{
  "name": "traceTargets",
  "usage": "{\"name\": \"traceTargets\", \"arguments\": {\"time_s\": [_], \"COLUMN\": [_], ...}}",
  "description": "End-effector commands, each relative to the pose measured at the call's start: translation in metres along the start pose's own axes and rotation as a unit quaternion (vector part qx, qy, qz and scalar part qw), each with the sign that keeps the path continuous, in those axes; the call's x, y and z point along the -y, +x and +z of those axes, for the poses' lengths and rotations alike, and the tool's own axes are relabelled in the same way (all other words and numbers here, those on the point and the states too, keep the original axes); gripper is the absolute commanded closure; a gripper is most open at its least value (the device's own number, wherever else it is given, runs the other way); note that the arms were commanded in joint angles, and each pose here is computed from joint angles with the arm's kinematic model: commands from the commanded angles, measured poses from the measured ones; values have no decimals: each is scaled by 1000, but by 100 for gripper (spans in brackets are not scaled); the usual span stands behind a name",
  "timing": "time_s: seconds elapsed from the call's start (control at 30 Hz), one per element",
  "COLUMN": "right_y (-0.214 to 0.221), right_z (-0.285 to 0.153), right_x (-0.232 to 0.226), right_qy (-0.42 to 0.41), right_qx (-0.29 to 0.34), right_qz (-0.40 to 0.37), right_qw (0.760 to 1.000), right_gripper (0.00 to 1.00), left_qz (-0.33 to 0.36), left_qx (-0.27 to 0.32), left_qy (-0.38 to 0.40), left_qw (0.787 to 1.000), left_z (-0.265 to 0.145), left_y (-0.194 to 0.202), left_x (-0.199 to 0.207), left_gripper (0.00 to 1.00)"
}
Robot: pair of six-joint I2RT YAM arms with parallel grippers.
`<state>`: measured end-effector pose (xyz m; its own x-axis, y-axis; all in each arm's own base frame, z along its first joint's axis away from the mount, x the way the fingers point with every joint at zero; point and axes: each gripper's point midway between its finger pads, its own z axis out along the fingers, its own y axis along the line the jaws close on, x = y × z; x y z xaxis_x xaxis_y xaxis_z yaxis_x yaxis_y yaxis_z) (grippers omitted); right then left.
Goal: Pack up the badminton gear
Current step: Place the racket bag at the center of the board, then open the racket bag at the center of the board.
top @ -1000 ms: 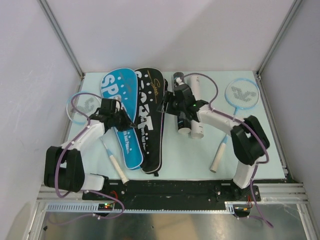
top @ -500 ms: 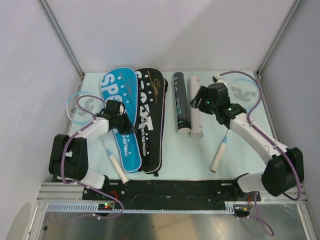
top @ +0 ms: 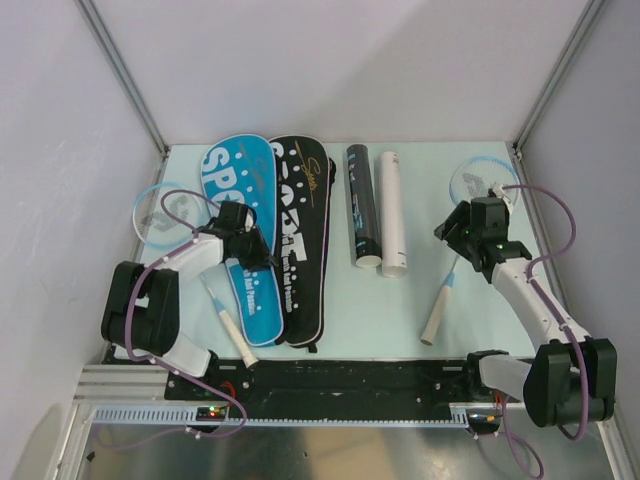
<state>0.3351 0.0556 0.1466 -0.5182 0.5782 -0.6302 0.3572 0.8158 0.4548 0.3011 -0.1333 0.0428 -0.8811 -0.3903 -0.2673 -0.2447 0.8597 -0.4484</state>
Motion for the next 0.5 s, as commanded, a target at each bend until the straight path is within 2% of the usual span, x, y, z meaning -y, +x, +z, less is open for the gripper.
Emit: {"name": "traceTargets", "arguments": {"time_s": [0.0,0.23,0.47], "right_y": [-1,-1,11], "right_z": [6,22,32], "right_x": [13,39,59], "right_qy": [-17,-6,4], "right_qx": [-9,-29,-49], "right_qz": [9,8,10], "right_qw": [1000,1000,999], "right_gripper": [35,35,35], "left_qz": [13,20,26], "left_qx": [21,38,32], "left_qy": [2,6,13], "left_qw": [1000,999,999], "left_z": [-2,-8,-8], "left_y": [-11,-19,-17], "left_x": [10,17,20], "left_gripper": [69,71,86]}}
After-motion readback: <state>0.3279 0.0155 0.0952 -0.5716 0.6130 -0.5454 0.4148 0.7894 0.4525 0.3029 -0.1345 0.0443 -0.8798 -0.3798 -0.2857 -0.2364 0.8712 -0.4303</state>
